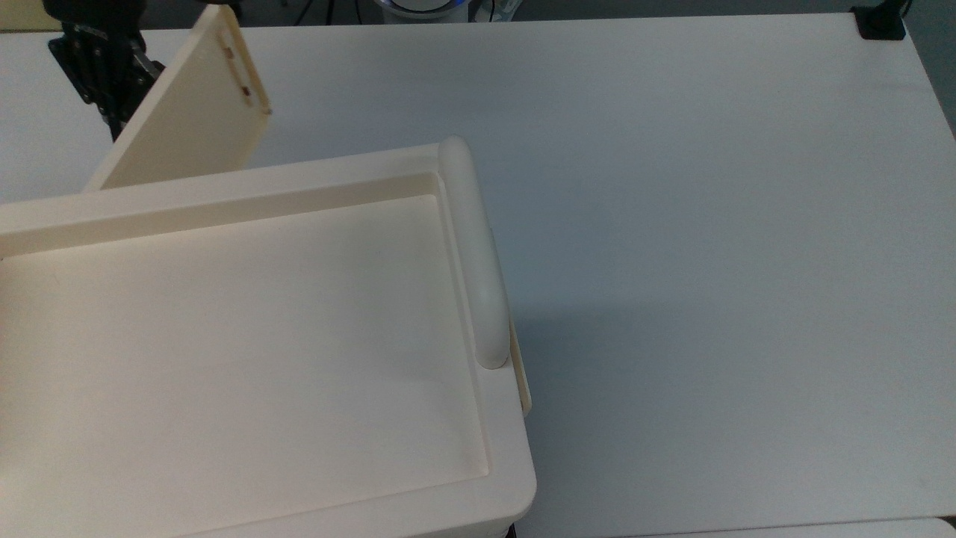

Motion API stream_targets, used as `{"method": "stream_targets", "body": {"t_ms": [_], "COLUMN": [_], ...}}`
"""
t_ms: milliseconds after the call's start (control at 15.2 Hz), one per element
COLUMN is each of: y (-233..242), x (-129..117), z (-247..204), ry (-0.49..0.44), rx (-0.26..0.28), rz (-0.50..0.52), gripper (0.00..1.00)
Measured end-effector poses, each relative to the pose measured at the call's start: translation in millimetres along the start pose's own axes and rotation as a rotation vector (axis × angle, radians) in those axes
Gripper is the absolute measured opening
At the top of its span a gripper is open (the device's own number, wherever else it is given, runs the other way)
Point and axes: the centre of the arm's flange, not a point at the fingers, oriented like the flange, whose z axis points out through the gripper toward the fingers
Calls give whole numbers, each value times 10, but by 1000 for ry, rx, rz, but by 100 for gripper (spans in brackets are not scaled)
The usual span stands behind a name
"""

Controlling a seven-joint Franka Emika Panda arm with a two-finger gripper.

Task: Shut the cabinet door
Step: 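Push the door with the gripper, swinging it shut against the cabinet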

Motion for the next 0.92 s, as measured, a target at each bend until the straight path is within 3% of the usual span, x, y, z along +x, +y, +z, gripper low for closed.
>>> {"method": "stream_targets", "body": {"t_ms": [461, 923], "y": [-333, -779], "x": [-43, 70], "z": [81, 298], "ry": [-25, 167], "rx": [131, 258], "rz": [57, 132], "gripper": [1, 1]}}
